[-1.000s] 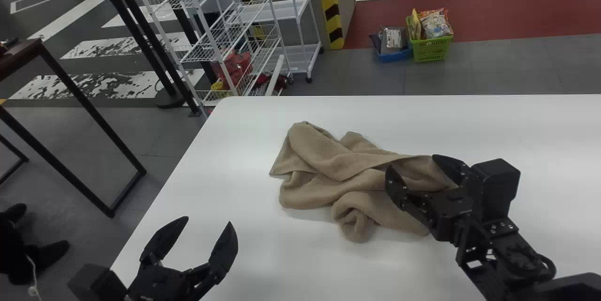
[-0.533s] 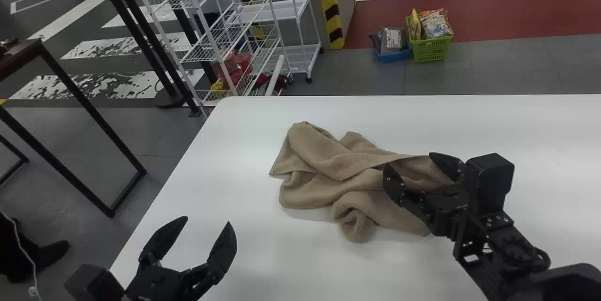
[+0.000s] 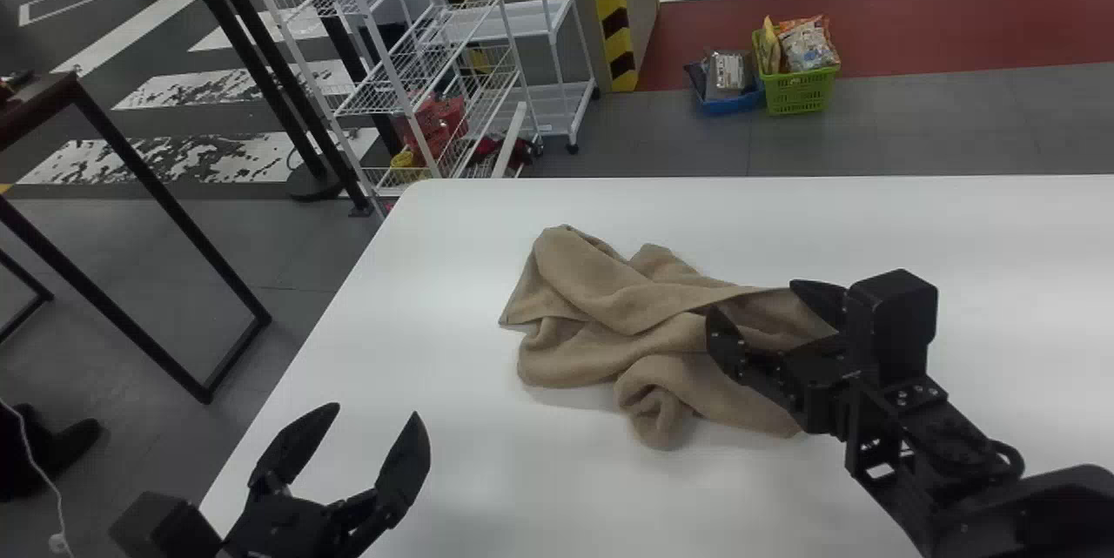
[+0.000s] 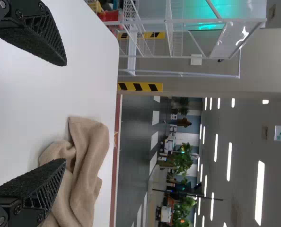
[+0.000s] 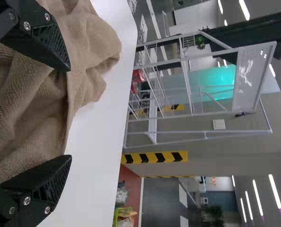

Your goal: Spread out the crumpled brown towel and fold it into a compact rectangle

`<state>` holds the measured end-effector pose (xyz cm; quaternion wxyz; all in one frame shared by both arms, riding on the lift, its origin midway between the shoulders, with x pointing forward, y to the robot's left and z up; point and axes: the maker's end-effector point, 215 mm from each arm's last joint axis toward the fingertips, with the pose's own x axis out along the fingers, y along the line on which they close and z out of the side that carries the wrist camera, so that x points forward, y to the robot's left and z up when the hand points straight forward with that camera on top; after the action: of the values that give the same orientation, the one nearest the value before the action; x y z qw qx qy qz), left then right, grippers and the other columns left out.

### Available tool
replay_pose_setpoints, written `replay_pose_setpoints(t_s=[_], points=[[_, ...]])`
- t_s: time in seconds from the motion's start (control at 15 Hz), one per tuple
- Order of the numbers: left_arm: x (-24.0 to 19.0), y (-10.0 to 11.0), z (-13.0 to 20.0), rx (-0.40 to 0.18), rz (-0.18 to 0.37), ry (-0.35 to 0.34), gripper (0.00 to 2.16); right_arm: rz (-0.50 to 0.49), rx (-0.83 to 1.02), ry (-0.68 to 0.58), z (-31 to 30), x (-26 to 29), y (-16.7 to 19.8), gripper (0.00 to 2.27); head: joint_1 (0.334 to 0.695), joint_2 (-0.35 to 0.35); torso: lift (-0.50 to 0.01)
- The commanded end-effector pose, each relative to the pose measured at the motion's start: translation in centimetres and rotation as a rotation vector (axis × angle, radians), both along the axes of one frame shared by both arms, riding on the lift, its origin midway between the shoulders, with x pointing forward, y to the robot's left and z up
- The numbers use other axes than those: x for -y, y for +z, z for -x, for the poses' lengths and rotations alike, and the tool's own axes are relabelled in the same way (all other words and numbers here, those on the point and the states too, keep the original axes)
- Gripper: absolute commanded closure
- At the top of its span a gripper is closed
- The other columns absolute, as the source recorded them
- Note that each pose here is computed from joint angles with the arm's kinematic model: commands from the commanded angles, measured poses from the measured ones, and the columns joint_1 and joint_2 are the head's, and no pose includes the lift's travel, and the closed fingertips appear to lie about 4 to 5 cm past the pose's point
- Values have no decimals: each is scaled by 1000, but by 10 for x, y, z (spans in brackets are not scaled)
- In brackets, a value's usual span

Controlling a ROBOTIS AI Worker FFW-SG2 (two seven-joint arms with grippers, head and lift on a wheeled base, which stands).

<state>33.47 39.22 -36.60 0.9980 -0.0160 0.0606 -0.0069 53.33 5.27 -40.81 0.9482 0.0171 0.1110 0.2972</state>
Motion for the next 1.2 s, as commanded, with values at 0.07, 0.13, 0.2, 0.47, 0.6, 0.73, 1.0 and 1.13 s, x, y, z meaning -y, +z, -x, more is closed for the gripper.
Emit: replay_pose_setpoints(t_s=[0.07, 0.13, 0.2, 0.47, 0.6, 0.73, 1.0, 1.13], points=[[0, 2, 0, 4, -1, 2, 87, 114, 34, 62, -3, 0, 10, 181, 695, 350, -127], [0, 2, 0, 1, 0, 1, 87, 172, 27, 74, -10, 8, 7, 181, 695, 350, -127], [0, 3, 0, 5, -2, 1, 87, 215, 19, 86, -17, 13, 6, 178, 695, 350, -127], [0, 3, 1, 4, -2, 0, 87, 278, 22, 138, -36, 20, 20, 181, 695, 350, -127], [1, 4, 0, 6, -3, -1, 87, 320, -59, 172, -33, 26, 4, 188, 695, 350, -127], [1, 4, 1, 4, -1, -1, 87, 342, -145, 232, -22, 26, -10, 188, 695, 350, -127], [-3, 4, 2, 6, 2, 6, 87, 335, -168, 275, -20, 21, -3, 191, 695, 350, -127], [-2, 2, 2, 3, 4, 6, 87, 356, -146, 276, -29, 19, 6, 319, 695, 350, -127]])
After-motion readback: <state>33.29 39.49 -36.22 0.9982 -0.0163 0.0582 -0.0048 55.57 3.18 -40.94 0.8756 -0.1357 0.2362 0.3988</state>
